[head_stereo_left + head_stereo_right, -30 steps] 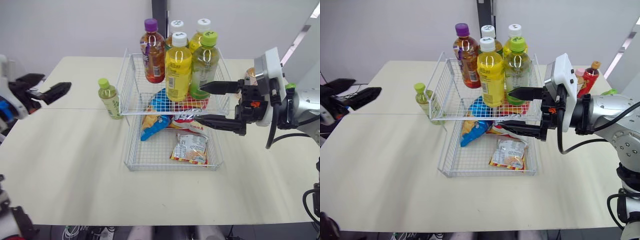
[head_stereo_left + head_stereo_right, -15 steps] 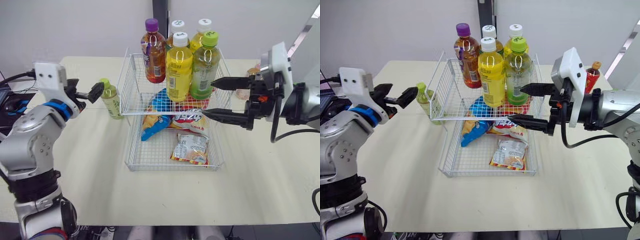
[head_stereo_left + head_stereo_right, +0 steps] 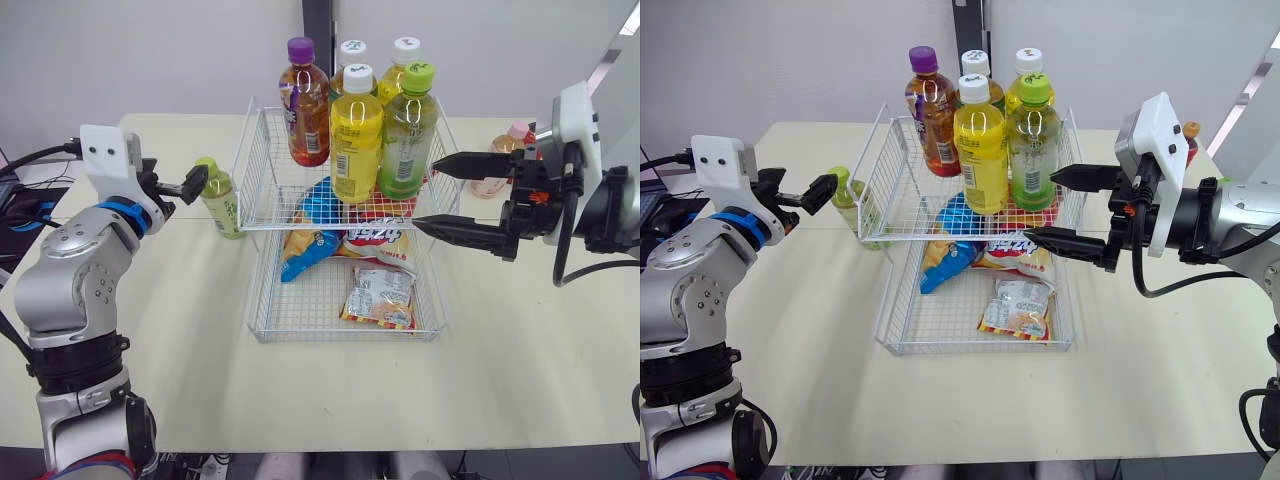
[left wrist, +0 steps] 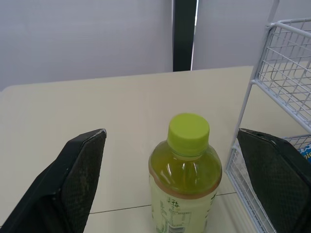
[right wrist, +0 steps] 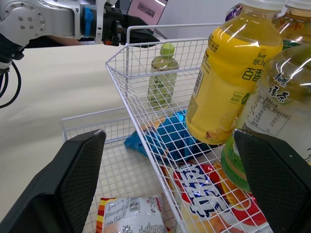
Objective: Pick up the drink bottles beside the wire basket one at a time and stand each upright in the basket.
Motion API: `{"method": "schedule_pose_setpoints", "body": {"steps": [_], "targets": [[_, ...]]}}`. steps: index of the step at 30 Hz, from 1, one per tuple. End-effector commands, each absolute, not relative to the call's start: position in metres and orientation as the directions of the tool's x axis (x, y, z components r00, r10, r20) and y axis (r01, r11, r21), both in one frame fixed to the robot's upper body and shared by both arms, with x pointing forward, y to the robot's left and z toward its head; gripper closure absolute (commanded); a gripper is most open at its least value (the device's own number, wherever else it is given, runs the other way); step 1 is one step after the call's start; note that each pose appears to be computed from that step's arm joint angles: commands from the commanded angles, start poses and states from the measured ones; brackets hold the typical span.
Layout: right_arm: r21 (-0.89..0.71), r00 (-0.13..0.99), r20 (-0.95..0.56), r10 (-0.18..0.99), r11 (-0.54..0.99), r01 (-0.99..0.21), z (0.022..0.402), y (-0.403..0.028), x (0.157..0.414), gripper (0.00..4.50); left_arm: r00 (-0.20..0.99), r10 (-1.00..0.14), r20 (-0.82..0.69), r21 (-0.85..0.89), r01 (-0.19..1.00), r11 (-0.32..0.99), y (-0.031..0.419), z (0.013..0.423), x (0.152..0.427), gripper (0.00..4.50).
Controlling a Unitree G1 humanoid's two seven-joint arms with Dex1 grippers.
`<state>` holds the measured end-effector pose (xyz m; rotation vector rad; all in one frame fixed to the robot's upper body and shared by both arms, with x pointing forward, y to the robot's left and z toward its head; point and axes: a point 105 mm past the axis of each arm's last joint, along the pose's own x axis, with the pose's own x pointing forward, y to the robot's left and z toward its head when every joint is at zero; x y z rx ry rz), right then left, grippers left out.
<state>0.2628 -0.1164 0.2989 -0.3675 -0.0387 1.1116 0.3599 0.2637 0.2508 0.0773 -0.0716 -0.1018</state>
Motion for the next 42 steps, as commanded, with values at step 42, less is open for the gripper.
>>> {"method": "schedule_pose_setpoints", "body": {"steps": [42], "targets": [[-0.340, 0.441, -0.125, 0.889, 0.379, -0.861, 0.303, -0.114, 0.257, 0.00, 0.991, -0.133, 0.012, 0.067, 0.132, 0.989, 0.233, 0.239, 0.421, 1.46]]}}
